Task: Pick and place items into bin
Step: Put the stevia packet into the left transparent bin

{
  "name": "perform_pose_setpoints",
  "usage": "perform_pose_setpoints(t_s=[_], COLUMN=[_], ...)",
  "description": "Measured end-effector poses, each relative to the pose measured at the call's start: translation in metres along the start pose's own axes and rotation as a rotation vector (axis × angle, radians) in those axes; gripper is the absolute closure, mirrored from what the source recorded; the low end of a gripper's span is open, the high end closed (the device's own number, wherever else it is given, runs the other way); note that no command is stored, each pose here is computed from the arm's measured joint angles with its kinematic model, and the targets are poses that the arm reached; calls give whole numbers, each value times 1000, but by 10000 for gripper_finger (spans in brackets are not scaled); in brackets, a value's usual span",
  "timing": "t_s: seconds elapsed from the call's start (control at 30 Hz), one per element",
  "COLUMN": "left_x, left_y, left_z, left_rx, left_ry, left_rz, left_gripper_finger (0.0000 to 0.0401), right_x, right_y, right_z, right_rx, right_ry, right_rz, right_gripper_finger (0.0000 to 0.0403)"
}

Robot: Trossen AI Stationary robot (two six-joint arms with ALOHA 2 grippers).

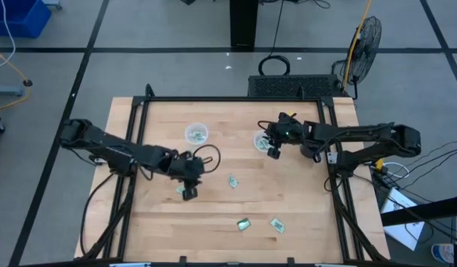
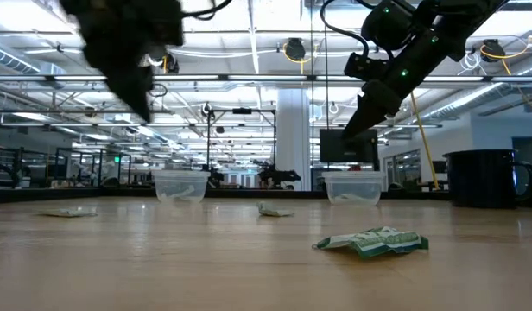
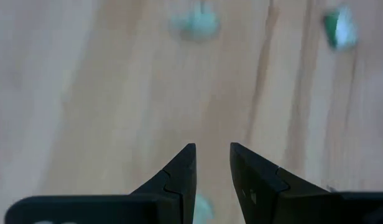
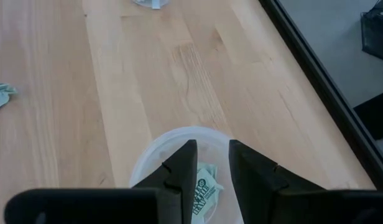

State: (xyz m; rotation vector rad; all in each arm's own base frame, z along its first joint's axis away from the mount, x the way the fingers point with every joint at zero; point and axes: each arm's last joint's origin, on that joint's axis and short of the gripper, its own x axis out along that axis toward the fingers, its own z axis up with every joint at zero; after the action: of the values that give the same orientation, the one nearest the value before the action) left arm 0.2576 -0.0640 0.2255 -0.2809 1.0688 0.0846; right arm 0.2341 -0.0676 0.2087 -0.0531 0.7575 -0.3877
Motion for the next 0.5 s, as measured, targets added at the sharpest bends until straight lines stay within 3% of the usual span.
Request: perform_pose_setpoints(t_s=[0.2,0.5], left_x=[-3,14], left_y=[-15,-21], left_z=[-25,-52], left_rx=[-186,-265], left_ry=[135,113], left_rz=[56,78], left_gripper_finger=[299,299], right_x=[0,0], right_y=[0,0], right_z=[1,1], right_rx=[1,2], right_ry=[-8,-7], right_rz=[-1,-1], right_gripper_finger=[314,314])
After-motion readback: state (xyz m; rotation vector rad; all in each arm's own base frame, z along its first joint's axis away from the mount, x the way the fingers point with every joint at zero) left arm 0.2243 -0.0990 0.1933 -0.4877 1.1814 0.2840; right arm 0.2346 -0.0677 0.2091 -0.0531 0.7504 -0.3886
